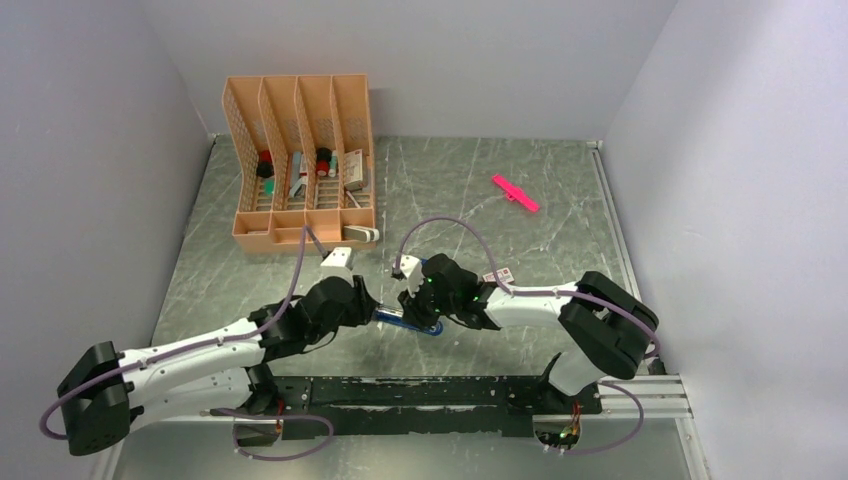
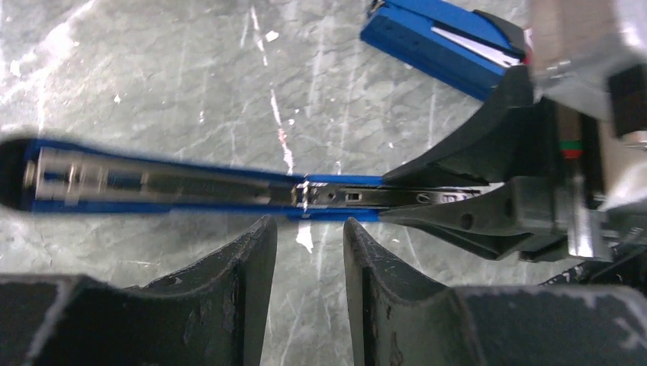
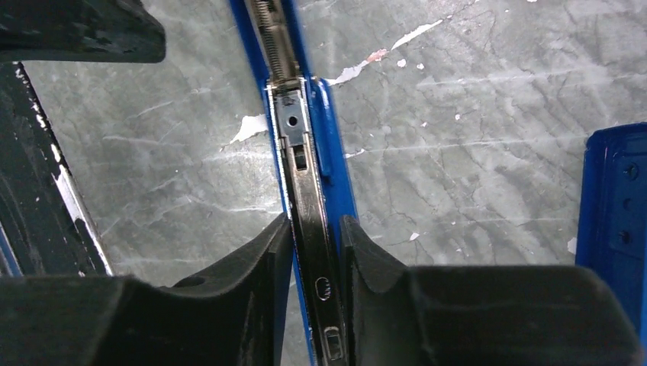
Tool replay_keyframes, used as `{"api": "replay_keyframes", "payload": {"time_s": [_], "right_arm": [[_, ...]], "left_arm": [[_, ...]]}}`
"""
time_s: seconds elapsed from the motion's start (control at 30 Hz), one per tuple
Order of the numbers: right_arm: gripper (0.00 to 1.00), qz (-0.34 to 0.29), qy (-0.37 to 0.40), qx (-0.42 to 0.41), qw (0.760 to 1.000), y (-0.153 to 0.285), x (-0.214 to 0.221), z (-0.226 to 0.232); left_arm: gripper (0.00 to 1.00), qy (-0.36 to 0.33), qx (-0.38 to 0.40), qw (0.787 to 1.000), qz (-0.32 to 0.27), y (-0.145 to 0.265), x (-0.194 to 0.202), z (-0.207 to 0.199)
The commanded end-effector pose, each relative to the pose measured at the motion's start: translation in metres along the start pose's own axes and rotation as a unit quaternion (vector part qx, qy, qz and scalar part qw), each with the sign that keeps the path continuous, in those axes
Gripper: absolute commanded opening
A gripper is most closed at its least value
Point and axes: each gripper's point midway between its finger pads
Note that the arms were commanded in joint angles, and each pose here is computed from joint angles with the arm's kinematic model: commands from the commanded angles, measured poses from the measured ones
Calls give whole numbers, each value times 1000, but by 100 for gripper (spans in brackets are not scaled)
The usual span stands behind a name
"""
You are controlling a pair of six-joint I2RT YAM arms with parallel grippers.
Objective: Load the staples into the stapler
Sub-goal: Move the stapler to the center of the board.
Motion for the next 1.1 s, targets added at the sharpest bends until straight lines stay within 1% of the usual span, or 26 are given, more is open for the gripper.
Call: {"api": "replay_keyframes", "payload": {"time_s": [0.0, 0.13, 0.27, 0.43, 0.57, 0.63, 0.7, 0.83, 1.07], "right_arm": [[29, 10, 0, 25, 1000, -1, 7, -10], [25, 9, -1, 26, 1000, -1, 8, -10], [21, 11, 3, 17, 1000, -1, 9, -7], [14, 22, 16, 5, 1000, -4, 13, -2], [10, 29, 22, 1, 999, -9, 16, 1], [9, 33, 23, 1, 999, -11, 17, 1], [8, 35, 25, 3, 999, -13, 18, 2], [8, 33, 26, 2, 999, -13, 17, 3], [8, 31, 25, 3, 999, -15, 17, 3]], "left_arm": [[42, 32, -40, 999, 8, -5, 12, 15], [42, 30, -71, 997, 22, -7, 23, 28], [43, 39, -110, 993, 13, -9, 23, 44], [44, 51, -94, 994, -39, -9, -9, 40], [41, 57, -72, 992, -89, -9, -45, 37], [39, 58, -67, 991, -100, -12, -59, 37], [37, 58, -80, 991, -92, -19, -64, 47], [31, 64, -118, 989, -58, -31, -54, 69], [31, 86, -162, 983, -32, -39, -34, 103]]}}
Point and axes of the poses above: each gripper's point midway between its finger pads, its own y axis back along the fingers, its own z axis along the line the jaws close on, x = y × z, and after that the axes turned 12 degrees about -y, right-handed
